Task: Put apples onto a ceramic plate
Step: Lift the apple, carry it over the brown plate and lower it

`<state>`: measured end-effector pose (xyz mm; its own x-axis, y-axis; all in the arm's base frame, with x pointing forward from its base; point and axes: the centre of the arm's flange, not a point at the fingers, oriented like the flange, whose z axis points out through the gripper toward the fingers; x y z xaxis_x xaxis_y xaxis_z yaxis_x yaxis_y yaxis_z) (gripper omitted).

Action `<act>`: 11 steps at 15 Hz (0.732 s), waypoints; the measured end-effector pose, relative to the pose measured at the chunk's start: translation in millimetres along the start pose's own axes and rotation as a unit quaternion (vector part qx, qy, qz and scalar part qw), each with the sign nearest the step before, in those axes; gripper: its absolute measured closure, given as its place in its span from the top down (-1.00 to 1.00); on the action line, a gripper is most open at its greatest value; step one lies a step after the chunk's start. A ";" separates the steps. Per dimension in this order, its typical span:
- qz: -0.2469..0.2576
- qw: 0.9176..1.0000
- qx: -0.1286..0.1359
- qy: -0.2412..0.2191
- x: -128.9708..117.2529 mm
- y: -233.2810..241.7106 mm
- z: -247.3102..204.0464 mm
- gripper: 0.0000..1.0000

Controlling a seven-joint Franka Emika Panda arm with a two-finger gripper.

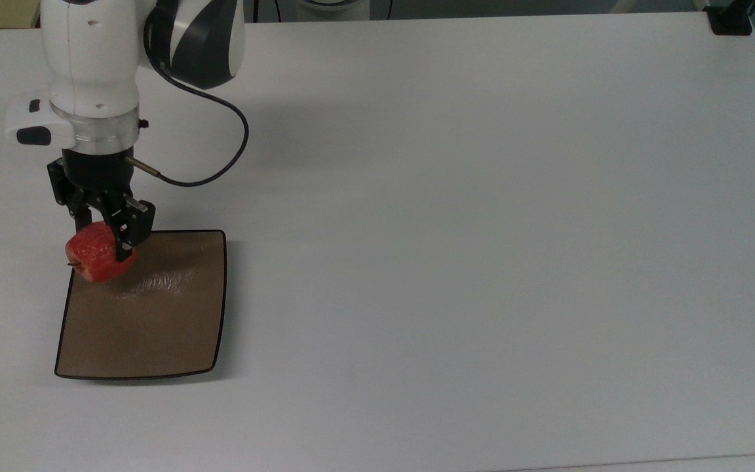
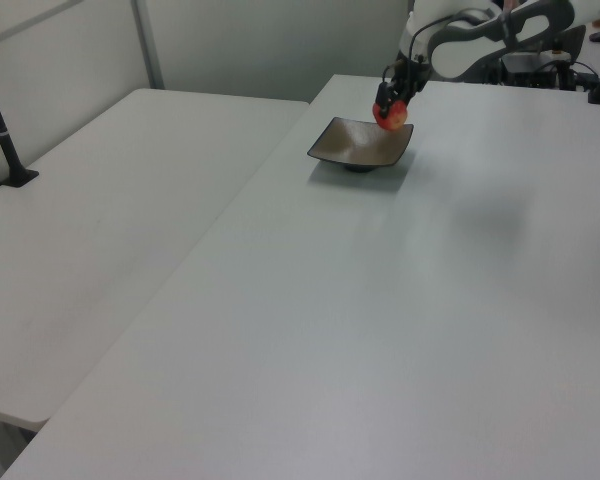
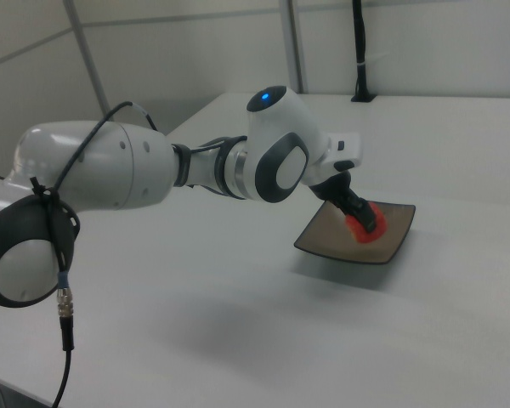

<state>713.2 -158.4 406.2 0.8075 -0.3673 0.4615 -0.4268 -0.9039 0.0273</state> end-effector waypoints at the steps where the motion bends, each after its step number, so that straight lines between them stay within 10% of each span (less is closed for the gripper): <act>1: 0.009 1.000 0.002 0.004 0.8 -3.6 4.2 0.31; 4: 0.010 1.000 -0.001 0.005 1.5 -6.9 12.5 0.39; 7: -0.004 1.000 -0.009 0.006 -0.5 -10.1 16.3 0.96; 11: -0.005 1.000 -0.009 0.007 0.8 -12.4 15.2 1.00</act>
<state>725.3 -150.9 392.8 0.8060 -0.3543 0.4741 -0.4258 -0.9035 0.0487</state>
